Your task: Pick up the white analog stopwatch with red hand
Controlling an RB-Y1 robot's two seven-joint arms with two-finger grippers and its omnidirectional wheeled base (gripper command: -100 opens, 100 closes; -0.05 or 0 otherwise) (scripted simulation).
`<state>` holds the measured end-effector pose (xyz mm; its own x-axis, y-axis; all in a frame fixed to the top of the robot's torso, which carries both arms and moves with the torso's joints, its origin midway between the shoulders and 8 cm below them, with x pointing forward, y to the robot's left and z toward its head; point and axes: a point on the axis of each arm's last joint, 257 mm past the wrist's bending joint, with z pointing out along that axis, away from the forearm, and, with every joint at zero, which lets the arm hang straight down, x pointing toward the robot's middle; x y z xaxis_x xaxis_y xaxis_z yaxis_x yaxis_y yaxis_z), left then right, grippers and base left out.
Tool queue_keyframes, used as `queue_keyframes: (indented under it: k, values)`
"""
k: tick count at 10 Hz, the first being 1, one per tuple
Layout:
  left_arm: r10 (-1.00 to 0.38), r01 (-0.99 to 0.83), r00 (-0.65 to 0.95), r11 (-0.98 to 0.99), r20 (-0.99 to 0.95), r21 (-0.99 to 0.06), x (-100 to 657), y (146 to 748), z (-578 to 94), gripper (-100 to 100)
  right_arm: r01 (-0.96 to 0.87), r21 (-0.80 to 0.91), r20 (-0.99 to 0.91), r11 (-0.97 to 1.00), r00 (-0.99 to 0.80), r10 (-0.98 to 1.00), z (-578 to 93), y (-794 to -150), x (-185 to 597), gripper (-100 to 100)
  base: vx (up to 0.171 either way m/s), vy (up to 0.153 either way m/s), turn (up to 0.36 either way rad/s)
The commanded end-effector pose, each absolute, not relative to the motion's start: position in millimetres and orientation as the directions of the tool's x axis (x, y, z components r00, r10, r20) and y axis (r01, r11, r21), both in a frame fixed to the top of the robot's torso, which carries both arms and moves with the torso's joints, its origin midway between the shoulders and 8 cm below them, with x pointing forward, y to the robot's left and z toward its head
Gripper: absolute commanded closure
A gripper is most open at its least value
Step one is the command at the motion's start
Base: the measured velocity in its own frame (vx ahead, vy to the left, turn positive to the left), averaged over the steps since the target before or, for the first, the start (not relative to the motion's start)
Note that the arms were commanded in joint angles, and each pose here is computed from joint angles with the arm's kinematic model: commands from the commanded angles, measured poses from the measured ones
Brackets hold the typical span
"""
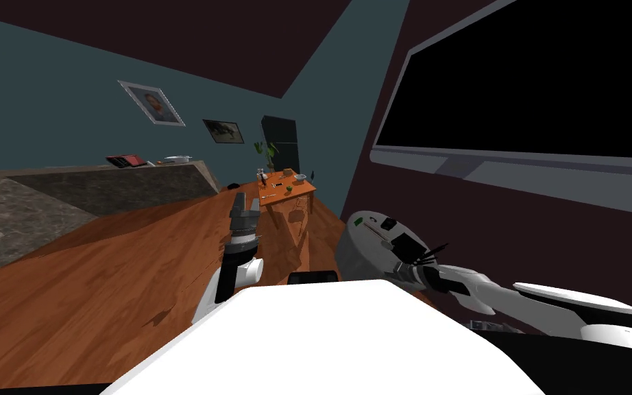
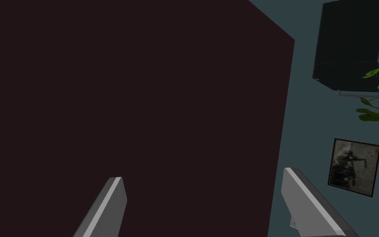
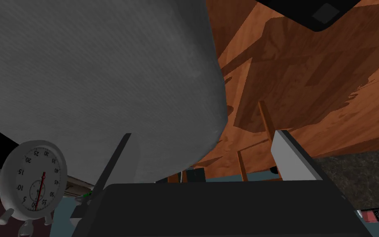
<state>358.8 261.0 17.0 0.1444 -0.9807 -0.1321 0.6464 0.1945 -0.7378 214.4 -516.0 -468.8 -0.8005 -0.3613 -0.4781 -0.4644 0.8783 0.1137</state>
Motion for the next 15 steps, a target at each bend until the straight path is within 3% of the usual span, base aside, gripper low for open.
queue_keyframes:
  k: [1,4,7,8,9,15]
  values:
    - [-0.981,0.646,0.144,0.195,-0.132,-0.738,358.8,261.0,17.0,0,-0.461,0.104,-0.471,0.882,-0.803,-0.364,-466.8,-524.9,214.9,-100,0.047,-0.067,-0.001]
    - [-0.981,0.647,0.144,0.194,-0.132,-0.738,358.8,261.0,17.0,0,-0.431,0.002,-0.405,0.902,-0.826,-0.393,-445.8,-590.9,200.4,-100,0.108,-0.089,0.195]
    - [-0.981,0.646,0.144,0.194,-0.132,-0.738,358.8,261.0,17.0,0,-0.426,-0.022,-0.392,0.905,-0.829,-0.400,-438.6,-605.9,196.5,-100,0.110,-0.069,0.121]
    - [-0.981,0.646,0.144,0.194,-0.132,-0.738,358.8,261.0,17.0,0,-0.424,-0.024,-0.391,0.905,-0.829,-0.399,-438.0,-607.0,197.1,0,0.012,-0.007,-0.003]
    - [-0.981,0.647,0.144,0.194,-0.132,-0.738,358.8,261.0,17.0,0,-0.379,-0.012,-0.384,0.925,-0.853,-0.354,-446.1,-610.2,182.5,-100,-0.067,-0.025,0.336]
    - [-0.981,0.647,0.144,0.194,-0.132,-0.738,358.9,260.9,17.1,0,-0.249,-0.004,-0.402,0.969,-0.887,-0.229,-454.0,-622.7,158.8,-100,-0.111,-0.028,0.317]
